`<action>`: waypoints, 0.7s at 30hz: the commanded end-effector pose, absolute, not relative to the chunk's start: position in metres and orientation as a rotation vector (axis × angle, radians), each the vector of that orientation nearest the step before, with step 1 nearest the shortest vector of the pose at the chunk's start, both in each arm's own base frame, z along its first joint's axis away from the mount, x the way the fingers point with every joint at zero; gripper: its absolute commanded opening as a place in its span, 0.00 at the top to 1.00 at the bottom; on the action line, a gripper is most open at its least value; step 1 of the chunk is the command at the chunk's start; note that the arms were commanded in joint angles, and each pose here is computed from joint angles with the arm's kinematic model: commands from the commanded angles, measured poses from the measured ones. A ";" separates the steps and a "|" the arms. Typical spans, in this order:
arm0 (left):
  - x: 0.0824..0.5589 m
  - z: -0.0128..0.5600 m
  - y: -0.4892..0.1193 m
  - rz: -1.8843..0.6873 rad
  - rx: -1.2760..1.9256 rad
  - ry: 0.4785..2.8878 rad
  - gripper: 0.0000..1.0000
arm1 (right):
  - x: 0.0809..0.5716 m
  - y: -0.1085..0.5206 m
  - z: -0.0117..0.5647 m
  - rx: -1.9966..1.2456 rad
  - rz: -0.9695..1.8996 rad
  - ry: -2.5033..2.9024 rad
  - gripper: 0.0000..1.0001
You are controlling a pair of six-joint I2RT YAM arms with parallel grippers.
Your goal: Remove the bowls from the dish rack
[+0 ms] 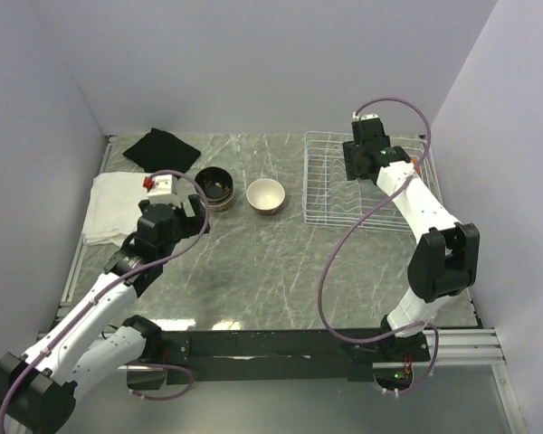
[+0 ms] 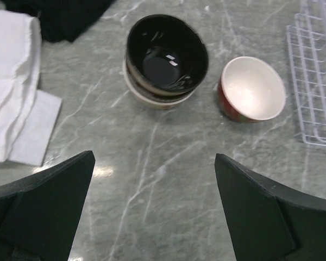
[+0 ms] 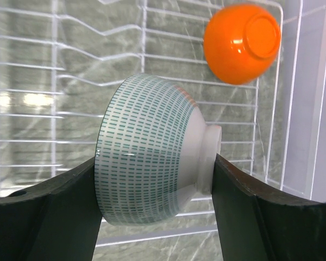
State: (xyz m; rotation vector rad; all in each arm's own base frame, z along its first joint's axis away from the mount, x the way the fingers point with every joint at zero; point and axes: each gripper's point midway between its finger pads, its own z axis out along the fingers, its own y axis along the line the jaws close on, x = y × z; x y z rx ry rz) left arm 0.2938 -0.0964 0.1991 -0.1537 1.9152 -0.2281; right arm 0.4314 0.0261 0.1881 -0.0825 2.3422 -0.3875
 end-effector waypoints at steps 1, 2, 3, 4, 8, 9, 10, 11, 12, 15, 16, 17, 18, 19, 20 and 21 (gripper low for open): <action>0.310 0.240 -0.128 -0.392 -0.126 1.845 0.01 | 0.436 0.037 0.265 -0.024 -0.245 2.169 0.52; 0.311 0.242 -0.135 -0.420 -0.110 1.849 0.01 | 0.435 0.043 0.269 -0.035 -0.203 2.165 0.52; 0.318 0.247 -0.143 -0.439 -0.104 1.845 0.01 | 0.433 0.047 0.272 -0.038 -0.172 2.162 0.52; 0.321 0.249 -0.150 -0.464 -0.099 1.845 0.01 | 0.431 0.050 0.278 -0.046 -0.147 2.151 0.52; 0.335 0.260 -0.184 -0.584 -0.056 1.845 0.01 | 0.423 0.073 0.292 -0.062 0.018 2.131 0.52; 0.341 0.260 -0.196 -0.617 -0.036 1.856 0.01 | 0.420 0.081 0.296 -0.074 0.078 2.124 0.52; 0.342 0.262 -0.205 -0.649 -0.033 1.856 0.01 | 0.418 0.086 0.297 -0.082 0.108 2.123 0.52; 0.350 0.265 -0.214 -0.671 -0.027 1.846 0.01 | 0.417 0.090 0.298 -0.090 0.128 2.123 0.52; 0.350 0.265 -0.225 -0.704 -0.005 1.850 0.01 | 0.413 0.099 0.301 -0.105 0.172 2.118 0.52; 0.359 0.266 -0.249 -0.770 0.011 1.848 0.01 | 0.405 0.118 0.303 -0.141 0.243 2.111 0.52; 0.361 0.265 -0.255 -0.785 0.019 1.853 0.01 | 0.402 0.126 0.301 -0.159 0.277 2.116 0.52; 0.365 0.263 -0.264 -0.804 0.031 1.858 0.01 | 0.399 0.131 0.302 -0.169 0.300 2.114 0.52; 0.366 0.263 -0.271 -0.823 0.035 1.860 0.01 | 0.396 0.136 0.304 -0.167 0.327 2.107 0.52; 0.366 0.262 -0.277 -0.845 0.046 1.864 0.01 | 0.390 0.149 0.301 -0.200 0.381 2.114 0.52; 0.370 0.261 -0.284 -0.861 0.051 1.861 0.01 | 0.388 0.154 0.302 -0.206 0.407 2.109 0.52; 0.370 0.260 -0.290 -0.885 0.055 1.864 0.01 | 0.384 0.162 0.306 -0.209 0.446 2.097 0.52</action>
